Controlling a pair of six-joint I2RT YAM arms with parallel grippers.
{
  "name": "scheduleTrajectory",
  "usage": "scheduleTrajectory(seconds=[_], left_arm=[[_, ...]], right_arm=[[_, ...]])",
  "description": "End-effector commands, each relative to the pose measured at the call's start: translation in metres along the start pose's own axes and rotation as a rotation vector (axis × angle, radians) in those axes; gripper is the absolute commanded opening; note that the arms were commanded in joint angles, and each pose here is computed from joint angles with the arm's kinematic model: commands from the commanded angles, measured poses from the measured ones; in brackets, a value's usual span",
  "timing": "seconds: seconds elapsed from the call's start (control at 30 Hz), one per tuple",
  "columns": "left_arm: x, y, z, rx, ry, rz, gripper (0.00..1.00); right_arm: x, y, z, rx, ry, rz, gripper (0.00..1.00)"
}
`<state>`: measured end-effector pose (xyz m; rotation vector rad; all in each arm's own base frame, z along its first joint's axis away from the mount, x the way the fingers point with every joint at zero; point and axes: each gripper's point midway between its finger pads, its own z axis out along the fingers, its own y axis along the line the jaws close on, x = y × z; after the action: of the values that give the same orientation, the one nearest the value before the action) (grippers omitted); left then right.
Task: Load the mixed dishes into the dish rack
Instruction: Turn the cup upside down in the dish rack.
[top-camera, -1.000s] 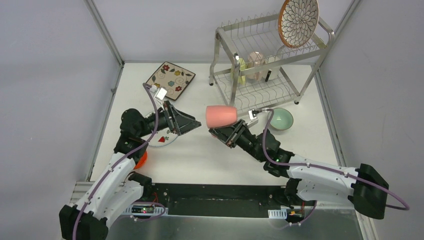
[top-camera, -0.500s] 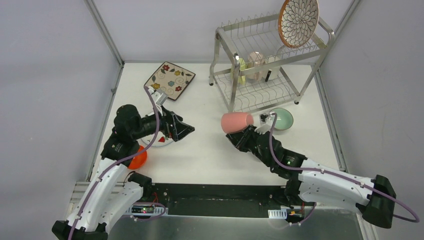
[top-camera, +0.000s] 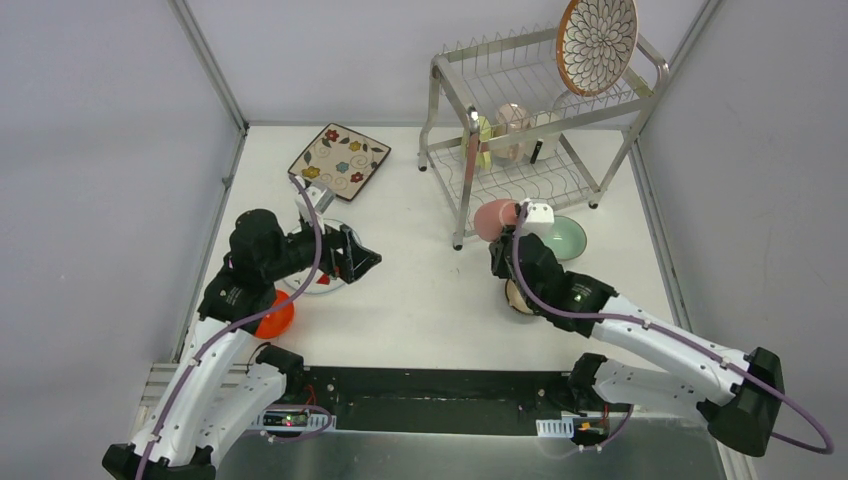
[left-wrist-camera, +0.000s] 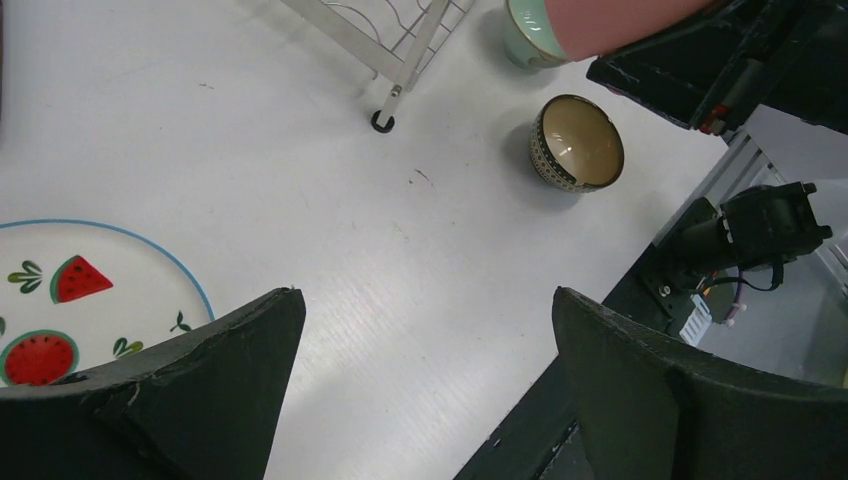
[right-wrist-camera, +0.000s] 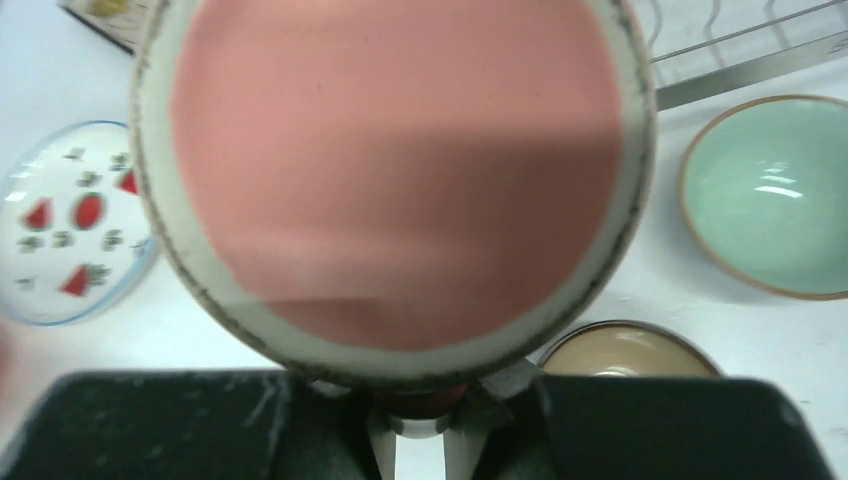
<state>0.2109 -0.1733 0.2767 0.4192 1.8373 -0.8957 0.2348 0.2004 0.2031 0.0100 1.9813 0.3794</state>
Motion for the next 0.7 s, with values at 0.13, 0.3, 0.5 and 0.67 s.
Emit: scheduleTrajectory(seconds=[0.13, 0.3, 0.5, 0.67], left_arm=[[-0.014, -0.004, -0.015, -0.031, -0.069, 0.073, 0.99], [-0.014, -0.006, -0.018, -0.028, -0.076, 0.076, 0.99], [-0.012, -0.007, -0.016, -0.016, -0.065, 0.063, 0.99], [-0.014, -0.008, -0.019, -0.016, -0.076, 0.069, 0.99]], right_arm=[[-0.049, -0.027, 0.033, 0.080, -0.069, -0.157, 0.00], [-0.047, -0.044, 0.057, 0.108, -0.021, -0.203, 0.00], [-0.040, -0.059, 0.086, 0.114, 0.026, -0.227, 0.00], [-0.051, -0.065, 0.106, 0.120, 0.036, -0.287, 0.00]])
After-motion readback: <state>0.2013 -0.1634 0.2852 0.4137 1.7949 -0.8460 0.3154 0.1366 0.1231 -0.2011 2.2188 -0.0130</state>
